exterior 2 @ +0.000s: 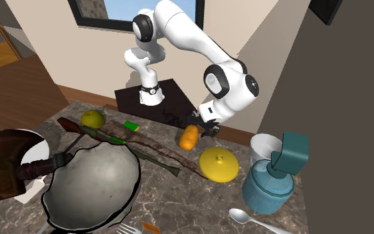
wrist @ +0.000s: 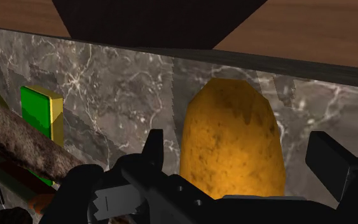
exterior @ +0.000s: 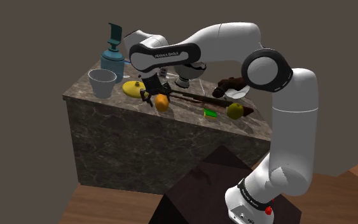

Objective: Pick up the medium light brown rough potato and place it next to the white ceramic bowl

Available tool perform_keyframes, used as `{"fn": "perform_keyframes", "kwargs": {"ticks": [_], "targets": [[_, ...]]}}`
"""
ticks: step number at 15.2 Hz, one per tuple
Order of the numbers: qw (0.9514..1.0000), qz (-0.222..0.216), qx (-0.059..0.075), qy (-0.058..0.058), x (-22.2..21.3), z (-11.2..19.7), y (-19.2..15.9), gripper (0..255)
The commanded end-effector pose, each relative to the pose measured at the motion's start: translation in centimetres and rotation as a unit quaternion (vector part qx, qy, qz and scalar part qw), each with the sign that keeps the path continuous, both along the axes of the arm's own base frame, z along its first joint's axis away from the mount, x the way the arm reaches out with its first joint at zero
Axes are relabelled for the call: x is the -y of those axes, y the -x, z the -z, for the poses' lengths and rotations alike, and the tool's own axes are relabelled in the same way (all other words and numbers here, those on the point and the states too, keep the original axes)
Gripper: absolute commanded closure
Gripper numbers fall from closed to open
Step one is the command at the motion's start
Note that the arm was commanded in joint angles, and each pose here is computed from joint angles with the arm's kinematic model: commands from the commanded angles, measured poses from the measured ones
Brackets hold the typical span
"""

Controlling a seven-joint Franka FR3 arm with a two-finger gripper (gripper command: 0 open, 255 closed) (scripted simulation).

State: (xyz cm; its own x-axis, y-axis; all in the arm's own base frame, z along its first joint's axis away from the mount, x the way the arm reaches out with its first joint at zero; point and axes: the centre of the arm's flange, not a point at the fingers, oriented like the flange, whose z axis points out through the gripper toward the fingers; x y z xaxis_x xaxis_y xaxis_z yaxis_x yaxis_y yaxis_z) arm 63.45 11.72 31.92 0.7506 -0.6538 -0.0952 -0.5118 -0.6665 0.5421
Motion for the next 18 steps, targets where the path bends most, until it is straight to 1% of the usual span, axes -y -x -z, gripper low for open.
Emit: {"fn": "perform_keyframes", "kwargs": {"ticks": [1, 10, 11, 18], "targets": [[1.0, 0.0, 0.0, 0.0, 0.3, 0.93, 0.42, 0], [1.0, 0.0, 0.0, 0.0, 0.41, 1.18, 0.55, 0], [1.0, 0.0, 0.0, 0.0, 0.41, 1.18, 0.55, 255], [1.0, 0.0, 0.0, 0.0, 0.41, 1.17, 0.55, 255]]}}
